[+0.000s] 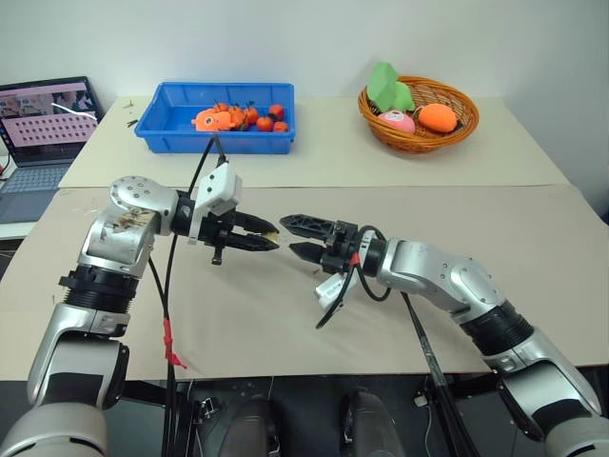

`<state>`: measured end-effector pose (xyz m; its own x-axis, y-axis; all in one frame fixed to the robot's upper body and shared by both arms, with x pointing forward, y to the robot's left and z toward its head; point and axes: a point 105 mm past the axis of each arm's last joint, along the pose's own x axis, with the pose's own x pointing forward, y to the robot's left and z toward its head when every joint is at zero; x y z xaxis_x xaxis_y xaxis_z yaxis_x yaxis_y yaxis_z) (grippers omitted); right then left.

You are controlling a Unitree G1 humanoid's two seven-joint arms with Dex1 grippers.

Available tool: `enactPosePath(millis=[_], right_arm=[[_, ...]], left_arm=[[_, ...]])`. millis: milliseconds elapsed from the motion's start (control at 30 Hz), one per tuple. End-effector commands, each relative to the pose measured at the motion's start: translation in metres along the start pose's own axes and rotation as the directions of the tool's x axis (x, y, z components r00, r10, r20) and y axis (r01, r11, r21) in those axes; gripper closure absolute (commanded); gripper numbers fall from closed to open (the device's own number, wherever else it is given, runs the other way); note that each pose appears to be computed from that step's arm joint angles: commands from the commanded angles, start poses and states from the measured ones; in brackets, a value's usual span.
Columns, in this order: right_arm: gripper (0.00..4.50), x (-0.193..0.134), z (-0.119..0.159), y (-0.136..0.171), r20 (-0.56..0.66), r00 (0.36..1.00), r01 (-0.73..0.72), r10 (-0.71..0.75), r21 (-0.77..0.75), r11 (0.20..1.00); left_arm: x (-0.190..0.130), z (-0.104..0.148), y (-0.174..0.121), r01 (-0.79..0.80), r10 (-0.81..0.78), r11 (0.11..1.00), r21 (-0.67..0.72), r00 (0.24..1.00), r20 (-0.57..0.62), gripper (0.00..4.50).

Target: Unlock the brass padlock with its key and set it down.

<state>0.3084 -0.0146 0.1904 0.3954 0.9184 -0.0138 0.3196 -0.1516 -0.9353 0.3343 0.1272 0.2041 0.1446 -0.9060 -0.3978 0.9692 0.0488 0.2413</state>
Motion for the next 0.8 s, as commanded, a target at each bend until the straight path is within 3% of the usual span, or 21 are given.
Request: enactPosePath(millis=[33, 67, 100, 167, 400, 433, 500, 800], right_arm=[[0.38, 0.0004, -0.0045, -0.0205, 0.002, 0.998, 0.063, -0.063, -0.028, 0.998], [0.38, 0.0005, -0.0046, -0.0208, 0.001, 0.998, 0.064, -0.064, -0.028, 0.998], [0.78, 0.0007, -0.0048, -0.0208, 0.001, 0.998, 0.064, -0.064, -0.028, 0.998], [1.06, 0.001, -0.0056, -0.0205, -0.002, 0.998, 0.063, -0.063, -0.027, 0.998], [3.45, 0.002, -0.0061, -0.0215, -0.006, 0.998, 0.069, -0.069, -0.024, 0.997], [3.97, 0.002, -0.0061, -0.0216, -0.007, 0.998, 0.069, -0.069, -0.024, 0.997], [4.43, 0.0022, -0.0063, -0.0218, -0.008, 0.998, 0.07, -0.07, -0.024, 0.997], [4.43, 0.0057, -0.0031, -0.0241, -0.005, 0.997, 0.073, -0.073, -0.009, 0.997]], left_arm=[[-0.0072, 0.0137, 0.0044, -0.024, 0.024, 0.998, 0.062, 1.0, 0.009, 3.64], [-0.0072, 0.0137, 0.0043, -0.024, 0.024, 0.998, 0.061, 1.0, 0.009, 3.64], [-0.0072, 0.0137, 0.0042, -0.024, 0.024, 0.998, 0.062, 1.0, 0.01, 3.64], [-0.007, 0.014, 0.0045, -0.025, 0.025, 0.998, 0.062, 1.0, 0.011, 3.64], [-0.007, 0.0149, 0.006, -0.029, 0.028, 0.998, 0.063, 1.0, 0.012, 3.64], [-0.0071, 0.015, 0.0063, -0.03, 0.029, 0.998, 0.064, 1.0, 0.012, 3.64], [-0.0072, 0.0151, 0.0065, -0.031, 0.03, 0.997, 0.065, 0.999, 0.011, 3.64], [-0.0075, 0.0154, 0.0071, -0.033, 0.032, 0.997, 0.067, 0.999, 0.012, 3.64]])
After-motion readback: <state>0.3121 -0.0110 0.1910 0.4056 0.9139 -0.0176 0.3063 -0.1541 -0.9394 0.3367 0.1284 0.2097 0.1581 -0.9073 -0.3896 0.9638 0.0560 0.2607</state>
